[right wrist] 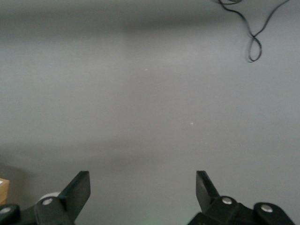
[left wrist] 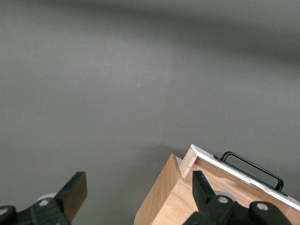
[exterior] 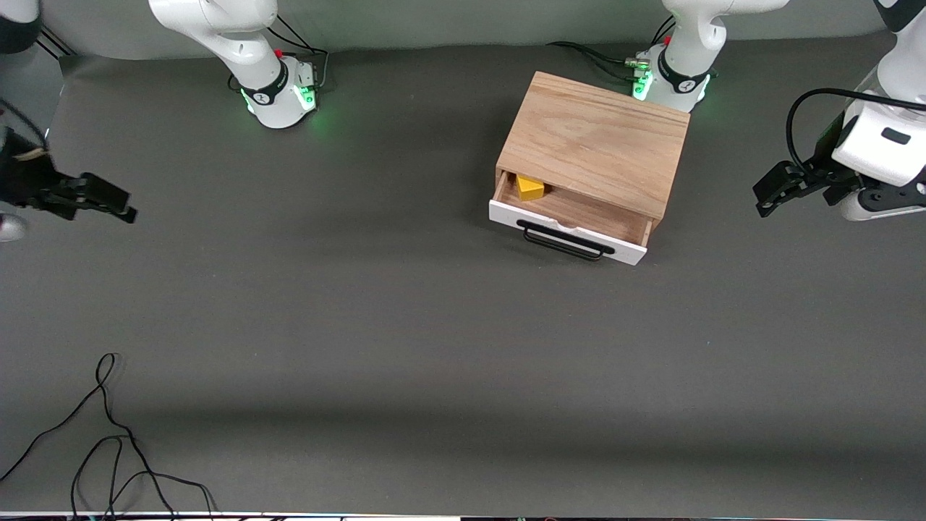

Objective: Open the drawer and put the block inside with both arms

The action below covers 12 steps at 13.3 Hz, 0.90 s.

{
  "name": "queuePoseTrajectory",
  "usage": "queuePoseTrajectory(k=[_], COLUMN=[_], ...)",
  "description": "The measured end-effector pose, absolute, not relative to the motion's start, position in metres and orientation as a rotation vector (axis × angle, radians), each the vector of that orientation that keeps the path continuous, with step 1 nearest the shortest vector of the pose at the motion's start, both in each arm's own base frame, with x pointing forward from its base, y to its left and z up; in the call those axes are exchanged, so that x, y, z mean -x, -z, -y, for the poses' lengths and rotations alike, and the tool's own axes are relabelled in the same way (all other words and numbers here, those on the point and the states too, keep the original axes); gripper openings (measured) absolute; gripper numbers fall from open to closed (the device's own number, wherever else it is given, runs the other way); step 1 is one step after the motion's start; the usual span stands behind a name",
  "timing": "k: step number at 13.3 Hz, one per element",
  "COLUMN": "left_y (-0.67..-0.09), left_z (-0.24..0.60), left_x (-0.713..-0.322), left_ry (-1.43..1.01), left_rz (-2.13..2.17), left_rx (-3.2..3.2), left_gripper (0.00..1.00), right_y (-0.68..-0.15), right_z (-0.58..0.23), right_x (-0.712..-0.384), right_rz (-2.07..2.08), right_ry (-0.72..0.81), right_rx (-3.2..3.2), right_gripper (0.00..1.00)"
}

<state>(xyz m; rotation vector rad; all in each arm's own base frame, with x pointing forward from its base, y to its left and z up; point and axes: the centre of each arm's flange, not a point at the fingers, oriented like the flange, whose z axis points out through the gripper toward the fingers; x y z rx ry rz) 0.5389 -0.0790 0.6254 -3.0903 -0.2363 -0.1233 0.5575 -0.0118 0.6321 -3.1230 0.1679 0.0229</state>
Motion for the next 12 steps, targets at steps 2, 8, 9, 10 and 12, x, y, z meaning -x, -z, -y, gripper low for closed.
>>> queuePoseTrajectory(k=[2, 8, 9, 10, 12], left_y=[-0.625, -0.622, -0.622, -0.622, -0.622], left_z=[0.079, 0.079, 0.079, 0.078, 0.077], left_x=[-0.539, -0.54, -0.54, -0.54, -0.54], left_ry=[0.123, 0.109, 0.107, 0.107, 0.107], left_rz=[0.237, 0.237, 0.238, 0.239, 0.243], left_rx=[3.09, 3.089, 3.089, 3.089, 3.089], left_gripper=[1.0, 1.0, 1.0, 1.0, 1.0], right_y=[-0.63, -0.626, -0.625, -0.625, -0.626], right_z=[0.039, 0.047, 0.047, 0.047, 0.047], right_x=[-0.556, -0.554, -0.554, -0.553, -0.553], right_rz=[-0.167, -0.158, -0.158, -0.158, -0.158], right_ry=[-0.028, -0.057, -0.064, -0.069, -0.072], right_rx=[3.123, 3.123, 3.122, 3.122, 3.122], right_gripper=[1.0, 1.0, 1.0, 1.0, 1.0])
